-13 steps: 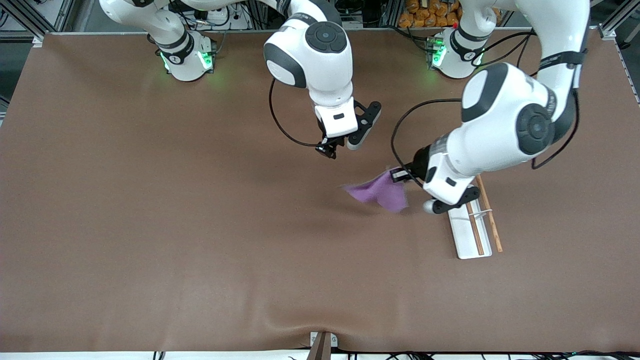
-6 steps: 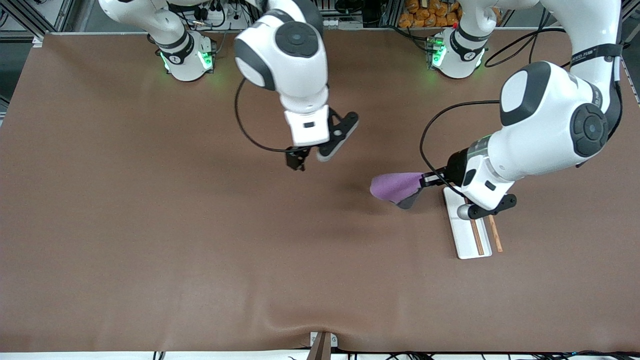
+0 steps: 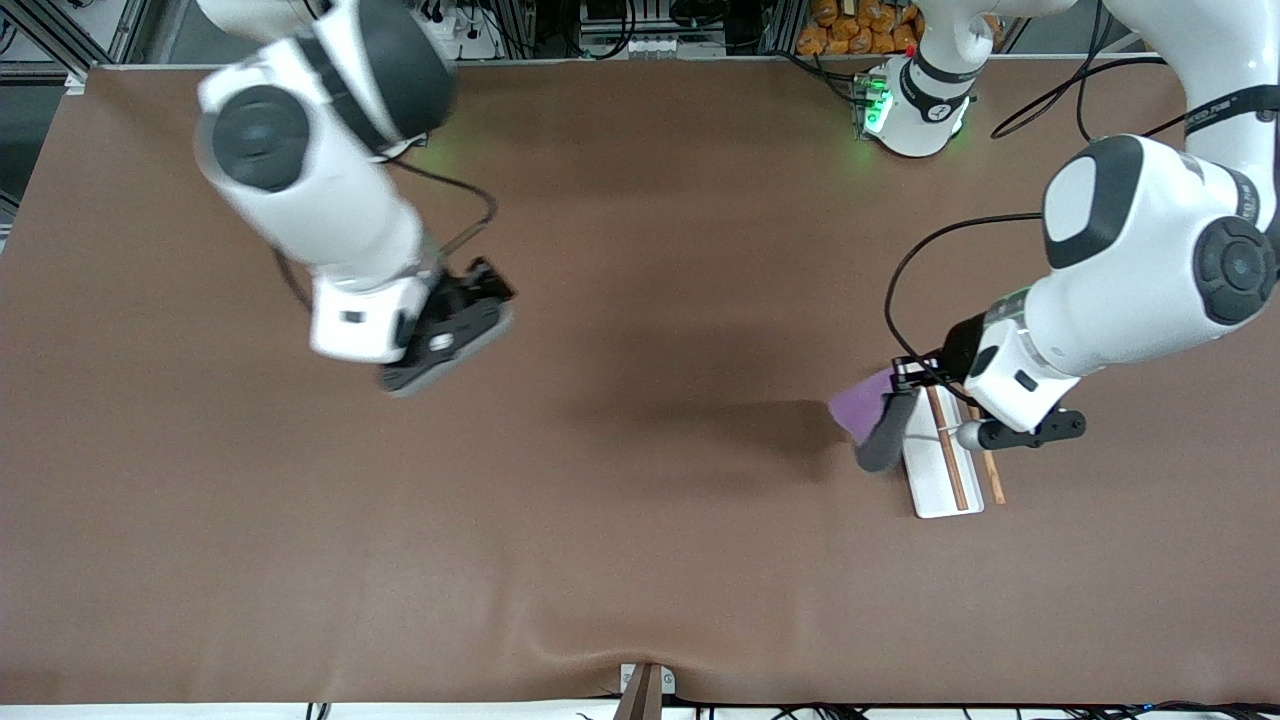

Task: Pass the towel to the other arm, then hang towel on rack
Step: 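Open the right gripper and withdraw while the left gripper carries towel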

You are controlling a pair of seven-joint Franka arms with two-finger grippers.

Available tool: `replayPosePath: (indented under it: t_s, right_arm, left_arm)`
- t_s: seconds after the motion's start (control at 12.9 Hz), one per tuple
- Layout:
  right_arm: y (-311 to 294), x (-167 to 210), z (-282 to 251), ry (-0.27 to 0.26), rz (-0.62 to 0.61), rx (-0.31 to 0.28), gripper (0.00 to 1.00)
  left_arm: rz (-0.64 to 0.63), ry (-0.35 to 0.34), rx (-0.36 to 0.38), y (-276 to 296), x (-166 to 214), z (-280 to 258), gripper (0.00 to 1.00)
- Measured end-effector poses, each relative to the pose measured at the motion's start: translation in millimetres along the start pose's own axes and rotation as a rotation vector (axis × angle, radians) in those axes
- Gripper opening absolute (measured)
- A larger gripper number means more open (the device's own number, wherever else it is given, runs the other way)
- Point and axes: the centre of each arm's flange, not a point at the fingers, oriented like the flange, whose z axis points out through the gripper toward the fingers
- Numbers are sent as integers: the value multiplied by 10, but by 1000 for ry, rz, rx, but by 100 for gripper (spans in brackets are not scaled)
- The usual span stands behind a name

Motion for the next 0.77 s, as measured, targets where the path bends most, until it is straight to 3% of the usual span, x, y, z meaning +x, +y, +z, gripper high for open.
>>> replayPosePath:
  t_s: [0.23,0.39,0.77]
  right_arm:
    - [854,-346,-224,-45,138,5,100]
    - [1254,-594,-374,-49,220,-23,100]
    - [1772,-1431,-757,-48,376,-59,100]
  left_arm:
    - [35,-25,12,-416,116,-1,2]
    - [52,-38,44,-603,165,34,2]
    - [100,-60,60,-1150,272,-2,2]
